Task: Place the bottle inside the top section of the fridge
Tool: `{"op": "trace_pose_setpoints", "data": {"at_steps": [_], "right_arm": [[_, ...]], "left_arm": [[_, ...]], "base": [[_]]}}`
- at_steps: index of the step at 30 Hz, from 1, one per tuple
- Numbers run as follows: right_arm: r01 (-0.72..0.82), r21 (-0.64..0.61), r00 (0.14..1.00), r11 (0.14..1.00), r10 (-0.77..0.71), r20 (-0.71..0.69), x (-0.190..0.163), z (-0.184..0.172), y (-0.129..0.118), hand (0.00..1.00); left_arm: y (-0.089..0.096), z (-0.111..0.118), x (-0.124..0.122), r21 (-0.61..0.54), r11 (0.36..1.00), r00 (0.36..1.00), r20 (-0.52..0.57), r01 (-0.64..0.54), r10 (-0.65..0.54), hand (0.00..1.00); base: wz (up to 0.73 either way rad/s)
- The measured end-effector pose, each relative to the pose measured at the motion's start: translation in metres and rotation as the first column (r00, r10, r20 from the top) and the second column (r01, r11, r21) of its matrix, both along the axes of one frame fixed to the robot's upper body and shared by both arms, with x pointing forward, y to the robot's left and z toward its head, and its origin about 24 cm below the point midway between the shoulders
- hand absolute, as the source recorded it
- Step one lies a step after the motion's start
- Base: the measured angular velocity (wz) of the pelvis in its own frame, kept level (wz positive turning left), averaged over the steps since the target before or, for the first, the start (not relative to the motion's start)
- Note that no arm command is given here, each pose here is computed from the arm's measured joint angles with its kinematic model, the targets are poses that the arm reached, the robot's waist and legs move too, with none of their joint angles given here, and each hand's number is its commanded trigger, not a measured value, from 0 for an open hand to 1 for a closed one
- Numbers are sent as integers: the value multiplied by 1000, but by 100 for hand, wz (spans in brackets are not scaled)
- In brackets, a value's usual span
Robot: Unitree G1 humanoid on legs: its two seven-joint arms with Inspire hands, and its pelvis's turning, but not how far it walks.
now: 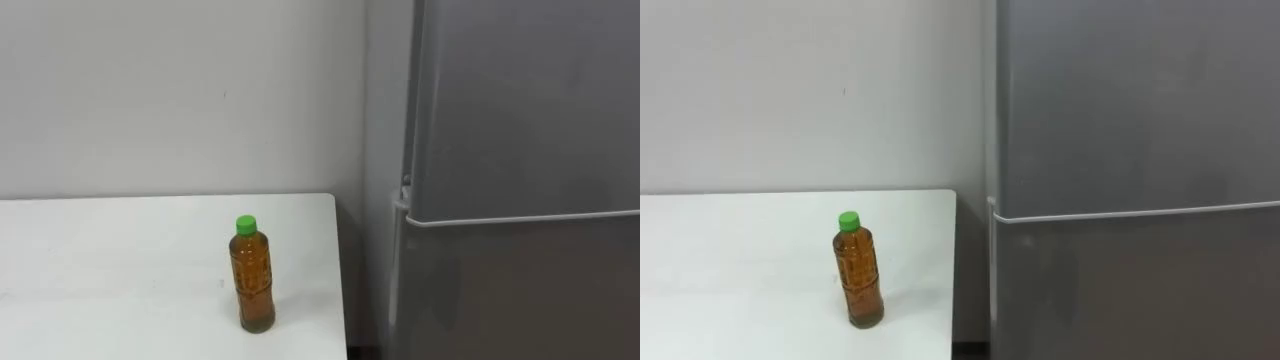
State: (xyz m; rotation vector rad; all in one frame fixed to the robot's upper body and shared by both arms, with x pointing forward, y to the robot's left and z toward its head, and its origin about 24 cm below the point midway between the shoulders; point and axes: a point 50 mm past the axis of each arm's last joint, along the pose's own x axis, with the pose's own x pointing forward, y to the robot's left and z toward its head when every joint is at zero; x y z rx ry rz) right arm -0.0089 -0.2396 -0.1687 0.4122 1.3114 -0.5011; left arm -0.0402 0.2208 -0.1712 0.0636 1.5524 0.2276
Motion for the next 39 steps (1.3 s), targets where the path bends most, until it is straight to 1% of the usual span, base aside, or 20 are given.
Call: {"op": "trace_pose_setpoints", "data": {"at_steps": [19,25,28,29,30,31,33,34,35,37,38,39], "right_arm": [[0,7,1000,1000,0,-11,0,0,1,0],[-13,-5,1000,1000,13,-5,4,0,0,0],[-18,-26,1000,999,18,-4,6,0,-3,0],[-18,-29,1000,999,18,-4,6,0,-4,0],[-18,-32,1000,999,19,1,7,1,-5,0],[-19,-36,1000,999,19,1,7,1,-5,0],[-17,-67,1000,998,17,-7,7,3,-12,0],[-19,-75,1000,997,19,-6,7,3,-14,0],[-20,-84,1000,996,20,-4,6,4,-17,0],[-46,-100,999,994,47,5,7,6,-20,0],[-57,-106,998,993,58,8,7,6,-21,0],[-75,-115,997,991,78,15,10,7,-22,0]], "left_arm": [[1,0,-2,5,1000,1000,-21,1,-1,0],[5,1,0,43,999,1000,-3,-30,30,0],[11,3,6,79,986,988,59,-145,141,0],[12,3,8,87,983,985,71,-161,155,0],[17,4,13,101,971,972,107,-218,207,0],[20,5,16,109,962,964,129,-249,235,0],[35,11,35,148,933,927,243,-328,287,0],[39,14,39,161,926,918,271,-341,291,0],[49,19,50,195,911,899,331,-363,287,0],[65,31,70,229,868,834,463,-440,300,0],[67,34,76,229,862,819,490,-452,300,0],[71,40,87,221,847,779,549,-484,302,0]], "base": [[-1],[0],[0],[0],[6],[15],[6],[-5],[0],[0],[0],[0]]}}
